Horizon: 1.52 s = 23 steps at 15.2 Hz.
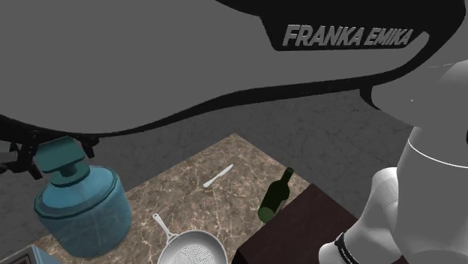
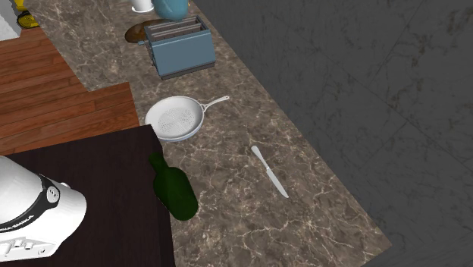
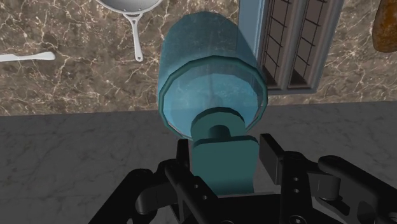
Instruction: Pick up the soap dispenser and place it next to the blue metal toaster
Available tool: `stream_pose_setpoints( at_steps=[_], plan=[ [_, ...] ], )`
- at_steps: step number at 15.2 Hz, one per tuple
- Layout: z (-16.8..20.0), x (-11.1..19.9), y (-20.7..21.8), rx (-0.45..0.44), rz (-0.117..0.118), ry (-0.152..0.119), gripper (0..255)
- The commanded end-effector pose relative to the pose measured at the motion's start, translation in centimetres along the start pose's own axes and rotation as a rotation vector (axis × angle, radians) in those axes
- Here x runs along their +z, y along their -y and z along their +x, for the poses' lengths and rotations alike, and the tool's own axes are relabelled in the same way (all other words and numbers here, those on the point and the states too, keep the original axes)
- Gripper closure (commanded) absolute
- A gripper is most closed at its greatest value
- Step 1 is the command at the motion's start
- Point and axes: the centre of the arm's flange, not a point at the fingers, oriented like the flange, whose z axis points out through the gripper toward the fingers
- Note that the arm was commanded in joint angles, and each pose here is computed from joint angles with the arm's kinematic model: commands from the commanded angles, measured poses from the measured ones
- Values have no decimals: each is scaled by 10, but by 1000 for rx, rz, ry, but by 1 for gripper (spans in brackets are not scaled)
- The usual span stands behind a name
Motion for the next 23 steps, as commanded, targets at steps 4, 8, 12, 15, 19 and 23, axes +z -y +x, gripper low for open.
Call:
stream_pose_setpoints(
  at_steps=[4, 8, 12, 15, 19, 23],
  plan=[
    [-8, 25, 1, 0, 1, -1, 255],
    [-14, 45, 1, 0, 1, -1, 255],
    [-20, 65, 1, 0, 1, -1, 255],
    [-25, 81, 1, 0, 1, -1, 255],
    [-31, 101, 1, 0, 1, -1, 255],
    [-37, 121, 1, 0, 1, -1, 255]
  ],
)
